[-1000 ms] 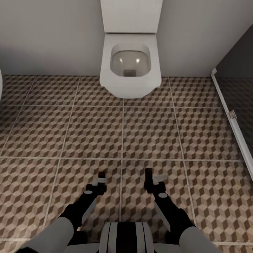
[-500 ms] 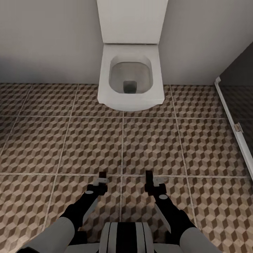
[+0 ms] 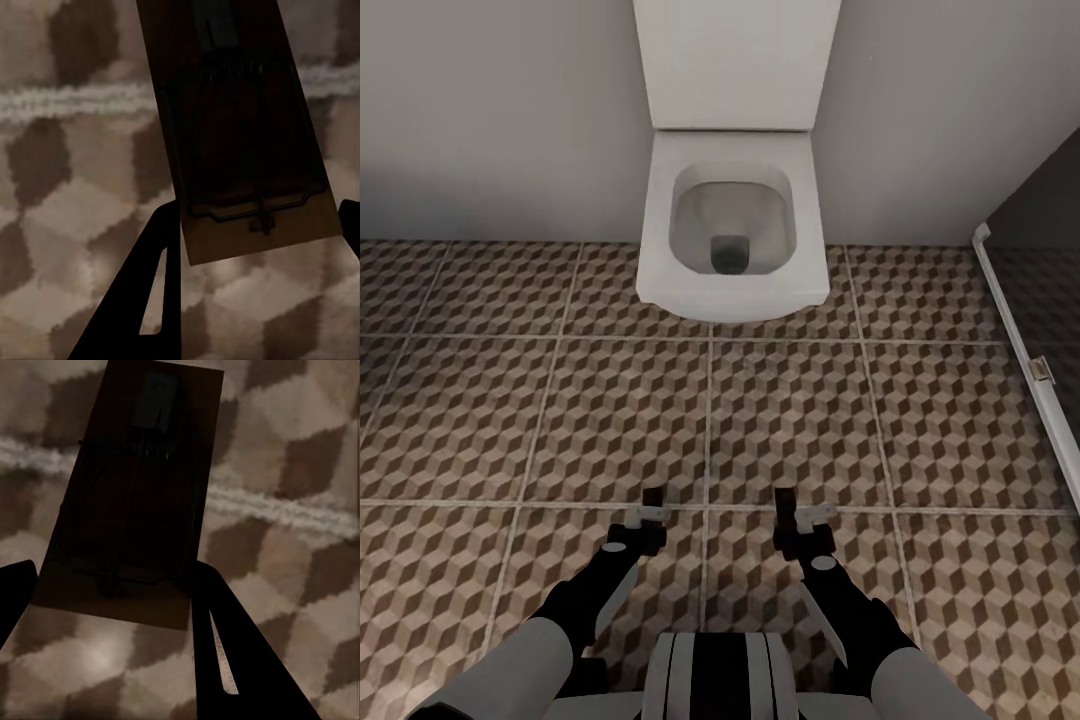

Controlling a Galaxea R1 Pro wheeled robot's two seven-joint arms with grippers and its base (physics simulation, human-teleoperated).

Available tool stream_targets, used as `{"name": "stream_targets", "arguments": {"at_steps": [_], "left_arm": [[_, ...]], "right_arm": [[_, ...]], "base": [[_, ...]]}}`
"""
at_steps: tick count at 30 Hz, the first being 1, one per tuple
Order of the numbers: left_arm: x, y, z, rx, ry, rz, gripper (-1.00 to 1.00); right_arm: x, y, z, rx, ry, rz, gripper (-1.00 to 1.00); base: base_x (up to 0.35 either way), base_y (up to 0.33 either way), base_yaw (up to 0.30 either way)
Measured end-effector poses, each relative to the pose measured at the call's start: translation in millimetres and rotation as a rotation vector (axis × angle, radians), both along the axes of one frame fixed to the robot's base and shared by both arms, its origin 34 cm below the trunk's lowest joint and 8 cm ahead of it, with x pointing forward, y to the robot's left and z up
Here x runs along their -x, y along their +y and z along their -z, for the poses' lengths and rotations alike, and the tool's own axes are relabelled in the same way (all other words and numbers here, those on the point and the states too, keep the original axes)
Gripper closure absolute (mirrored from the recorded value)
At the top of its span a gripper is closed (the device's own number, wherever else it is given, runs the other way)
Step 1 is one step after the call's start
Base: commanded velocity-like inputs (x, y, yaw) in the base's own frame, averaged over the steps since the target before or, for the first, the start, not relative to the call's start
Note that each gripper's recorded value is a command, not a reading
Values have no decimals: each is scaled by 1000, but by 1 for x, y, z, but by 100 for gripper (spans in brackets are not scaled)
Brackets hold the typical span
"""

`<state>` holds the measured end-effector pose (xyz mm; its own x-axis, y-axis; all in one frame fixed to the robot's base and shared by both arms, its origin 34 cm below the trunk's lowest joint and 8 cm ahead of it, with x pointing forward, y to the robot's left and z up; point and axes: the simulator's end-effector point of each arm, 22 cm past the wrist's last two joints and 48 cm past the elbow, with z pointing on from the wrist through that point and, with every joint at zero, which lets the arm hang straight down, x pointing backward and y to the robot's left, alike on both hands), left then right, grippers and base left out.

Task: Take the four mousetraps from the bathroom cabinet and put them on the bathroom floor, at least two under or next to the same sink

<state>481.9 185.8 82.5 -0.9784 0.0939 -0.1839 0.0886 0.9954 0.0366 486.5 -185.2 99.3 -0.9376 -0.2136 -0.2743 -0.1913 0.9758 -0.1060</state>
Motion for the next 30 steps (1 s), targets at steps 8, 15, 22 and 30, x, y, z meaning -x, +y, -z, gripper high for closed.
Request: {"name": "stream_targets", "arguments": {"at_steps": [8,15,22,30], "left_arm": [[0,0,0,1,-1,1,100],[0,0,0,1,-1,0,100],[0,0,0,1,-1,1,100],[1,0,7,1,-2,0,100]], "right_arm": [[-2,0,-1,2,-10,-7,100],[-8,0,-2,-4,-35,-5,100],[-22,4,-8,-22,-99,-1,100],[-22,3,-2,-21,-108,2,100]], "base": [[0,0,0],[0,0,0],[0,0,0],[0,0,0]]}}
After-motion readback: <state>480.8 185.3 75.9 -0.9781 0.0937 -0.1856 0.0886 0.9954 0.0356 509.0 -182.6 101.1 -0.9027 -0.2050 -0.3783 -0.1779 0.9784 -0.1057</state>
